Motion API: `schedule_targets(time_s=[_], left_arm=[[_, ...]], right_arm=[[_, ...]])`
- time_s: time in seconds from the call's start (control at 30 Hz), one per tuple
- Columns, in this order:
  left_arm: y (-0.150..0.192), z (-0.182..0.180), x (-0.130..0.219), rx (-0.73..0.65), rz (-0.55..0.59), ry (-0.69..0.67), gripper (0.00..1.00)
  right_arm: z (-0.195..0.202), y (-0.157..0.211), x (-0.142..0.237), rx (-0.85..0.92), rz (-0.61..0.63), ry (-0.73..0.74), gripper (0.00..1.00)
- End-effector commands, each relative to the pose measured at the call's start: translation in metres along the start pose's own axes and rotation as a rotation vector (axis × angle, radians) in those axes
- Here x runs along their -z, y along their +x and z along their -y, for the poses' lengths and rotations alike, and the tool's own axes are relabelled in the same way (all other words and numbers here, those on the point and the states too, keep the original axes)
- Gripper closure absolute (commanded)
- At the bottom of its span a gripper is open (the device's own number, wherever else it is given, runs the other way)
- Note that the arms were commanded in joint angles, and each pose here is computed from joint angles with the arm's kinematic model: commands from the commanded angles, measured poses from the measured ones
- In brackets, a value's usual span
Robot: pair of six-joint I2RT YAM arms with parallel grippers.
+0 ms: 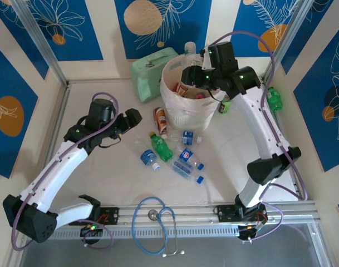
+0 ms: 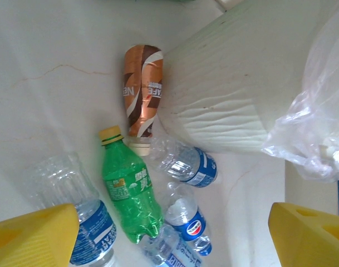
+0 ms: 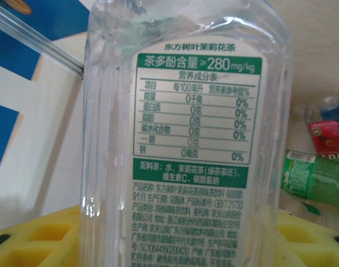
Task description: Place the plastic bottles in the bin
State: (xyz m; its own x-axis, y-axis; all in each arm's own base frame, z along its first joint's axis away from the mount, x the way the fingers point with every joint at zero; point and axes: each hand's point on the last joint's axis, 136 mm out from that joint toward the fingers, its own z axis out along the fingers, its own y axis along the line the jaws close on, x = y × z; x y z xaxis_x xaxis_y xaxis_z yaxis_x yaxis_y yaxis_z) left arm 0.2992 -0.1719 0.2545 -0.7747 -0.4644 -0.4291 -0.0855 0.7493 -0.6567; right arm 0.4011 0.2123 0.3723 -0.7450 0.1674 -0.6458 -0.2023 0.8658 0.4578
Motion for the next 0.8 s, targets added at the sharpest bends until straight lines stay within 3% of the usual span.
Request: schedule_targets(time_s=[0.0,0.1,0.37,0.6,0.77], left_arm=[[0.009,-0.014,-0.006,-0.047,-0.022,-0.063,0.12],[0.014,-0.02,-0.012,-0.05,-0.039,-0.086,0.12],[0.026,-0.033,-0.021,-0.056,-0.067,-0.146,0.12],[0.034,-0.043,-0.027,-0.044,-0.088,-0.186,0.12],[0.041,-0.048,-0.032,-0.038,-0.106,-0.218,0.13]], right_arm=[[-0.003,-0.011,0.002,0.027,0.013,-0.026,0.47],[0.001,-0.013,-0.007,0.027,-0.005,-0.017,0.43],[0.0,-0.015,-0.011,0.035,-0.013,-0.016,0.21],[-0.011,-0.016,0.012,0.054,0.022,-0.03,0.18],[-0.032,0.004,0.047,0.093,0.052,-0.059,0.18]])
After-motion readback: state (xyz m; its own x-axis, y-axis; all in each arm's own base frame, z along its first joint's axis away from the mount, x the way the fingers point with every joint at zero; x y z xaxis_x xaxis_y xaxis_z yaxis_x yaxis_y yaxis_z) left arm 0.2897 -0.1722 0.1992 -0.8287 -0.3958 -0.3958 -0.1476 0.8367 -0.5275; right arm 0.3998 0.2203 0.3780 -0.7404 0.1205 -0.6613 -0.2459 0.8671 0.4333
